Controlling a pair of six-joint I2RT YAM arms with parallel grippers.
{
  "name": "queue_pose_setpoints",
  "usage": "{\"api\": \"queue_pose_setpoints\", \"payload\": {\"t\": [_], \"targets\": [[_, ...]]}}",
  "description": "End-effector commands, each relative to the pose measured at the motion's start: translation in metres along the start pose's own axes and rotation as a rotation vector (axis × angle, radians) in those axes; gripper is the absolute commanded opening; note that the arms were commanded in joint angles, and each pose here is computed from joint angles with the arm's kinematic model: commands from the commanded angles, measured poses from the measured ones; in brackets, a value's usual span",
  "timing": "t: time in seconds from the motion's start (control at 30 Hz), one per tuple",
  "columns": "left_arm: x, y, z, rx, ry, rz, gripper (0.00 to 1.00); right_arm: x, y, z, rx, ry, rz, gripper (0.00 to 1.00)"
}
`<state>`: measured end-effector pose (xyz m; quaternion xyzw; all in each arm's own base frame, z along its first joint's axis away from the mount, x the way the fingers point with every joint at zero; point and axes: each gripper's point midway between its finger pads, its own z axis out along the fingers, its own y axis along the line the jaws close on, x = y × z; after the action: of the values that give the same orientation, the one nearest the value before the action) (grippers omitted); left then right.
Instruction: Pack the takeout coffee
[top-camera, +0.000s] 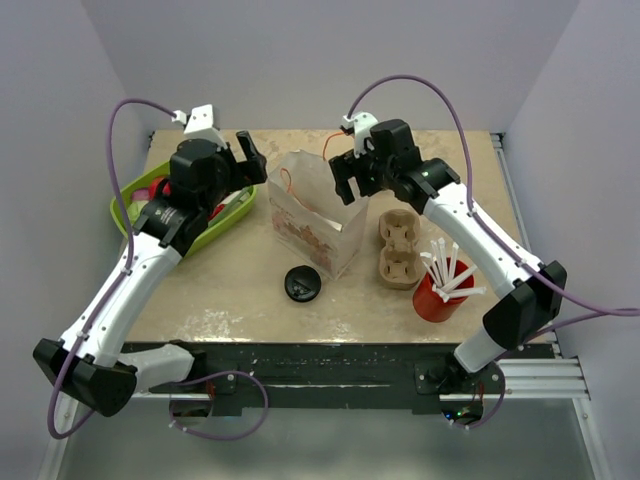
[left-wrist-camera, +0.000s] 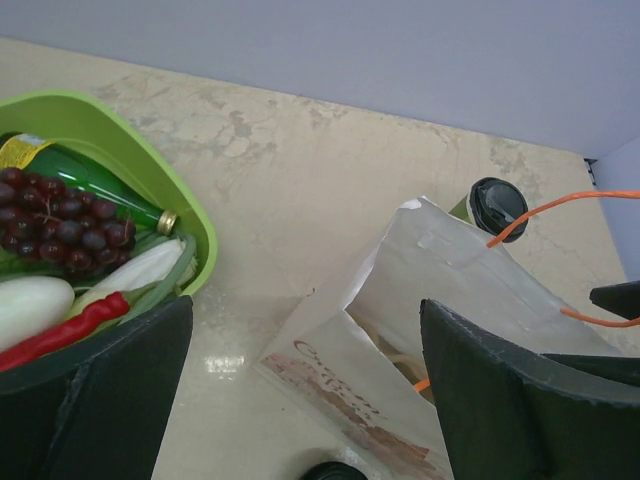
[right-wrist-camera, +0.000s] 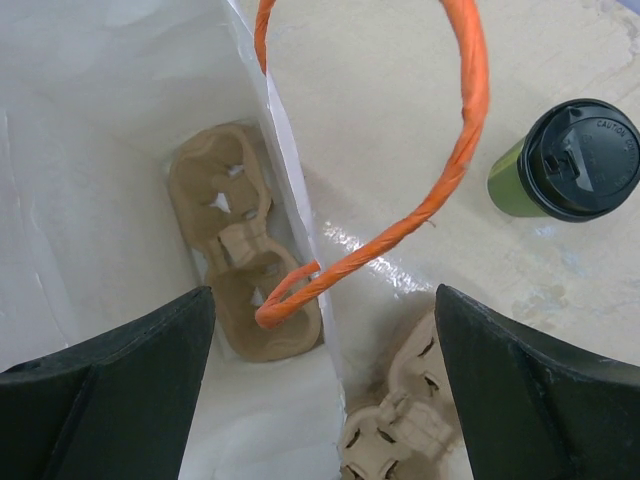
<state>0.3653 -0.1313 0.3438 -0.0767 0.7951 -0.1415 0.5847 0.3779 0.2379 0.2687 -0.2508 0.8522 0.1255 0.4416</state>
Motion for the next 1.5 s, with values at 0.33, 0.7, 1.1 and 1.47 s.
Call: {"api": "queue_pose_setpoints", "payload": {"t": [0.33,0.7,1.1,1.47], "targets": [[0.006,-0.008,-0.001,0.033,0.028,-0.111,1.0,-0.016,0.006,-0.012,-0.042,-0.071,-0.043,0.94],[0.027,-0.015,0.007,0.064,0.095,-0.122,1.0,-0.005,-0.001,0.0,-0.001,-0.026,-0.037,0.87],[0.051,-0.033,0.024,0.149,0.171,-0.152,1.0,0.004,0.001,0.01,-0.001,0.003,0.002,0.37],[0.044,-0.047,0.027,0.21,0.162,-0.164,1.0,0.007,0.015,0.007,-0.051,0.018,0.115,0.04]]}}
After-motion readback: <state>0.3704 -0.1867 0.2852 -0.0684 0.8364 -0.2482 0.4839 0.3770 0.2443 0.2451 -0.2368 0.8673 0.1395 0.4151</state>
